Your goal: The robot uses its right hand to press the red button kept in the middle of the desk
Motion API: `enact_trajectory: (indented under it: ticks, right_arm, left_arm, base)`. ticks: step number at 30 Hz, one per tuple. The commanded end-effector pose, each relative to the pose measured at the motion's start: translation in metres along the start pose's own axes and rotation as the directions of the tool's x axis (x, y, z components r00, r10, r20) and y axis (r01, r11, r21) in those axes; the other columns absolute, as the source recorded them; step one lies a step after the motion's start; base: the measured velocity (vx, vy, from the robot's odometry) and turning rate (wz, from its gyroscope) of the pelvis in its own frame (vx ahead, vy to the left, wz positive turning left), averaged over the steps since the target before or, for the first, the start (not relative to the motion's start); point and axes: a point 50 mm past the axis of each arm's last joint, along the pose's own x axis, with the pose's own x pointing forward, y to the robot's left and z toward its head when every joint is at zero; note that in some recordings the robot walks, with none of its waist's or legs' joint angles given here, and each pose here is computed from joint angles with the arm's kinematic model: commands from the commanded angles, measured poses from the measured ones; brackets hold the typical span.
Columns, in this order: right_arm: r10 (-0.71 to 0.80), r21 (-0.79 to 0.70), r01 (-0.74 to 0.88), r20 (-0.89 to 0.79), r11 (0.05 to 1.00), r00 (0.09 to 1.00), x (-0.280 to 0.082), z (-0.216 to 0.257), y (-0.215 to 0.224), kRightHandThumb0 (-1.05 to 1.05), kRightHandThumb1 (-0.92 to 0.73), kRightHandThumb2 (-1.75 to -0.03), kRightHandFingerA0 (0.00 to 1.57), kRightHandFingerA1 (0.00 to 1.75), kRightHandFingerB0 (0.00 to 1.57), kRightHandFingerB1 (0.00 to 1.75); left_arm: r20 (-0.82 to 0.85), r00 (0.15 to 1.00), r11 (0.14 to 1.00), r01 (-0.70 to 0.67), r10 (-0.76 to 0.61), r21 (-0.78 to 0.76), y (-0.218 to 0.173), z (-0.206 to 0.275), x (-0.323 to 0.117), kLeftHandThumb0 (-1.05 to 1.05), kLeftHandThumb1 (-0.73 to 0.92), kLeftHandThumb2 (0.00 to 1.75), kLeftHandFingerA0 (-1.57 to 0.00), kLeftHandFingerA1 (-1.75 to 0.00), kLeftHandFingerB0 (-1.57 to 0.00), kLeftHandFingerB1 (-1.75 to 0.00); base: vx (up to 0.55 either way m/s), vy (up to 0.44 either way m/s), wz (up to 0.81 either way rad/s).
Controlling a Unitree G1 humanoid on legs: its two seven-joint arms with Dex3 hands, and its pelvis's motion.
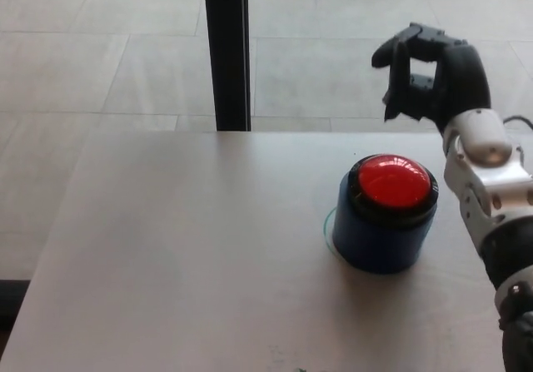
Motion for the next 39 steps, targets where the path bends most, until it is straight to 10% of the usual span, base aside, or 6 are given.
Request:
enact_trajectory:
  ticks: [1, 9, 18, 37, 38, 39]
  right_arm:
    - [-0.044, 0.083, 0.036, 0.099, 0.996, 0.994, 0.014, 0.043, -0.014, -0.28, -0.45, -1.24, 1.03, 1.75, 0.86, 1.39]
    - [-0.174, 0.202, 0.119, 0.284, 0.972, 0.943, 0.018, 0.127, -0.088, -0.21, -0.50, -1.25, 0.97, 1.75, 0.82, 1.32]
    - [-0.248, -0.073, 0.278, 0.284, 0.958, 0.926, -0.045, 0.145, -0.215, -0.41, -0.78, -0.67, 0.79, 1.50, 0.65, 0.55]
    - [-0.811, -0.149, 0.804, 0.015, 0.576, 0.584, -0.261, 0.035, -0.374, -0.75, -0.67, -0.62, 1.04, 1.31, 0.74, 0.67]
    - [-0.820, -0.149, 0.811, 0.007, 0.566, 0.573, -0.265, 0.031, -0.375, -0.73, -0.55, -0.96, 1.14, 1.25, 0.64, 0.71]
    - [-0.845, -0.127, 0.837, -0.023, 0.532, 0.534, -0.280, 0.016, -0.377, -0.75, -0.69, -0.62, 1.10, 1.32, 0.69, 0.71]
  left_arm:
    - [-0.005, 1.000, 1.000, -0.024, 0.024, 0.011, 0.007, 0.000, -0.001, -0.35, 0.39, 1.26, -0.96, -1.10, -0.77, -0.97]
    - [-0.009, 0.999, 0.999, -0.038, 0.039, 0.021, 0.010, 0.000, -0.002, -0.31, 0.33, 1.44, -0.93, -1.23, -0.72, -1.06]
    - [-0.019, 0.998, 0.999, -0.052, 0.052, 0.011, 0.013, -0.004, -0.002, -0.30, 0.31, 1.46, -0.84, -1.21, -0.71, -1.06]
    - [-0.014, 0.998, 0.998, -0.057, 0.057, -0.009, 0.015, 0.004, -0.002, -0.26, 0.40, 1.42, -0.75, -1.21, -0.66, -1.07]
    - [-0.016, 0.998, 0.998, -0.060, 0.060, -0.016, 0.015, 0.003, -0.002, -0.25, 0.41, 1.43, -0.72, -1.19, -0.66, -1.07]
    - [-0.020, 0.998, 0.998, -0.063, 0.063, -0.027, 0.015, 0.003, -0.002, -0.26, 0.41, 1.42, -0.70, -1.22, -0.66, -1.09]
  base:
    - [0.00, 0.000, 0.00]
    - [0.00, 0.000, 0.00]
    - [0.00, 0.000, 0.00]
    - [0.00, 0.000, 0.00]
    - [0.00, 0.000, 0.00]
    - [0.00, 0.000, 0.00]
